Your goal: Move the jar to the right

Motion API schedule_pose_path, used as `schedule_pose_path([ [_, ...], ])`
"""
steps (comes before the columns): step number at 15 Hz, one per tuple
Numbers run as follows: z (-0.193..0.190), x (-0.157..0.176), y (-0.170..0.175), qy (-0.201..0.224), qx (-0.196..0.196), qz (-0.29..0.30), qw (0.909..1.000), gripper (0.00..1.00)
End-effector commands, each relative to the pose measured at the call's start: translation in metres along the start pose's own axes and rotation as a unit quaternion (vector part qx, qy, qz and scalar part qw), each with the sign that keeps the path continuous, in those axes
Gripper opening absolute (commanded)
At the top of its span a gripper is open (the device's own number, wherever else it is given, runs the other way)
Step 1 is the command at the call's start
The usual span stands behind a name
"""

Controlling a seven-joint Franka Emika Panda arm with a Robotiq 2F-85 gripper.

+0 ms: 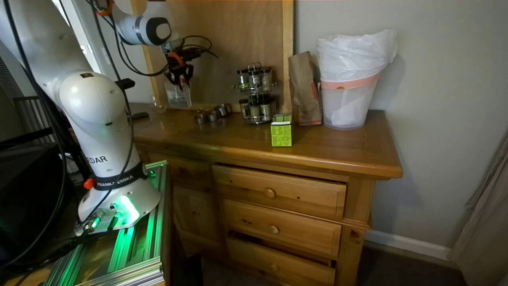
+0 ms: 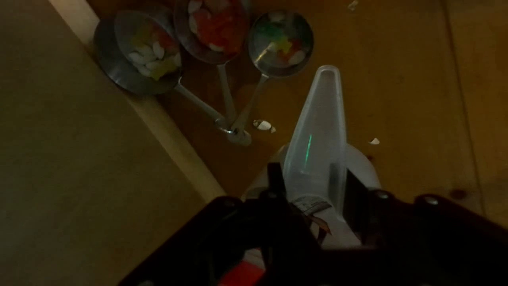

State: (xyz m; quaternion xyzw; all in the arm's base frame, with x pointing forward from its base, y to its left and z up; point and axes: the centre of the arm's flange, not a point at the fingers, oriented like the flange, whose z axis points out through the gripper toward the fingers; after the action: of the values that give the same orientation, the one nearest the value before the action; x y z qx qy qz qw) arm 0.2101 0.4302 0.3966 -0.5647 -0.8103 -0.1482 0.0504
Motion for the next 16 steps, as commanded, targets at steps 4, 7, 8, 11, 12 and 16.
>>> schedule_pose_path([
  [4, -0.036, -0.096, -0.092, -0.03, -0.045, 0.163, 0.9852, 0.11],
  [7, -0.049, -0.111, -0.093, -0.044, -0.064, 0.237, 0.9684, 0.11],
  [8, -0.056, -0.11, -0.091, -0.045, -0.075, 0.259, 0.9619, 0.11],
  [11, -0.051, -0.083, -0.056, -0.037, -0.071, 0.255, 0.9636, 0.36],
  [12, -0.055, -0.081, -0.057, -0.035, -0.077, 0.261, 0.9615, 0.36],
  [16, -0.048, -0.088, -0.047, -0.075, -0.093, 0.28, 0.9524, 0.11],
])
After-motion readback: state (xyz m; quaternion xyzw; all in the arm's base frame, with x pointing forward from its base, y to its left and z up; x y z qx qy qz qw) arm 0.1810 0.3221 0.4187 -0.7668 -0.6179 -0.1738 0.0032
